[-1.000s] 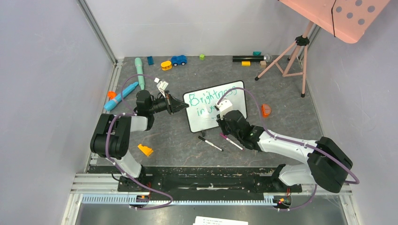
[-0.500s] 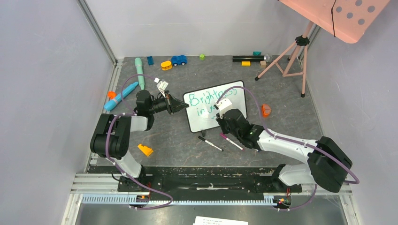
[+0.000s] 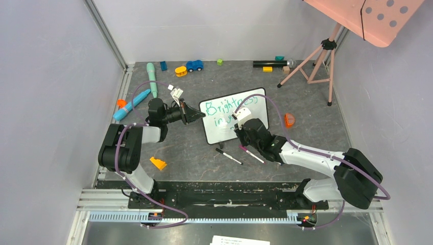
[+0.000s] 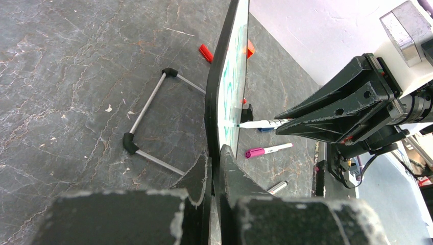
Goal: Write a sentence on the whiteboard
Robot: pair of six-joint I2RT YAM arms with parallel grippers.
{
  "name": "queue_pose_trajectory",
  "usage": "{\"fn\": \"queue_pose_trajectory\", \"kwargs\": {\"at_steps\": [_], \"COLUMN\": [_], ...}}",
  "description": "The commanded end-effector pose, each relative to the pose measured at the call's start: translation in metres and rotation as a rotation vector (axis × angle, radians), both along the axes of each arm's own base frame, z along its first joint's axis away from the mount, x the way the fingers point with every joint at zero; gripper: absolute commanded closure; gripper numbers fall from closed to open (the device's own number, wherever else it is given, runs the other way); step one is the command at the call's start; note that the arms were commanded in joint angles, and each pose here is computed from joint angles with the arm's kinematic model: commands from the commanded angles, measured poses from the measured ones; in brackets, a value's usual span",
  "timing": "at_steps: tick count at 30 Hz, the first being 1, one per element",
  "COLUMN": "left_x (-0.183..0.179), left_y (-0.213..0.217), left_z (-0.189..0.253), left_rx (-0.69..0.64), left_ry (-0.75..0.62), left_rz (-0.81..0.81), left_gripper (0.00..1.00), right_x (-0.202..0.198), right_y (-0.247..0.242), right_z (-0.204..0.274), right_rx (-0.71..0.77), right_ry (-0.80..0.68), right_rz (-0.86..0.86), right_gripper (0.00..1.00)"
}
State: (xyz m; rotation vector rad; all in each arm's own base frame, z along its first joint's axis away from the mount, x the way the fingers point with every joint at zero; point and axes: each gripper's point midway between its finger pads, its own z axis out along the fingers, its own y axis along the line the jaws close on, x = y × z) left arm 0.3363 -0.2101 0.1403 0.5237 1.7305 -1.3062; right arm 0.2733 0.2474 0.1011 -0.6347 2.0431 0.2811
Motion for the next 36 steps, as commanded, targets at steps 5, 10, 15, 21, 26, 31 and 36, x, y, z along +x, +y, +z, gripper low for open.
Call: {"fn": "queue_pose_trajectory", "kwargs": {"at_steps": [5, 10, 15, 21, 26, 31, 36], "left_x": [0.003, 0.003, 0.003, 0.003, 0.003, 0.003, 0.003], "left_y": [-0.002, -0.002, -0.002, -0.002, -0.002, -0.002, -0.002], "left_z": [-0.002, -0.002, -0.003, -0.001, -0.002, -0.002, -0.001], "left_rx": [0.048, 0.048, 0.048, 0.047, 0.048, 0.048, 0.048], "left_ry": [-0.109, -0.109, -0.108, -0.112, -0.111, -0.112, -0.112], "left_rz": [-0.017, -0.016, -0.016, -0.016, -0.016, -0.017, -0.016], "left_gripper": [0.98, 0.98, 0.98, 0.98, 0.98, 0.98, 0.98], "right_x": [0.003, -0.001, -0.001, -0.001, -0.002, -0.001, 0.002], "right_y": [0.002, -0.002, -0.004, -0.005, -0.013, -0.016, -0.021], "right_z": [0.003, -0.003, -0.002, -0.002, -0.006, -0.001, -0.001], "right_rx": [0.009, -0.004, -0.003, -0.015, -0.04, -0.042, -0.059], "right_ry": [-0.014, -0.002, -0.007, -0.002, -0.001, -0.012, -0.018], "right_rz": [0.007, 0.006, 0.001, 0.002, -0.02, -0.029, -0.053], "right_gripper": [1.0, 1.0, 1.0, 1.0, 1.0, 1.0, 1.0]}}
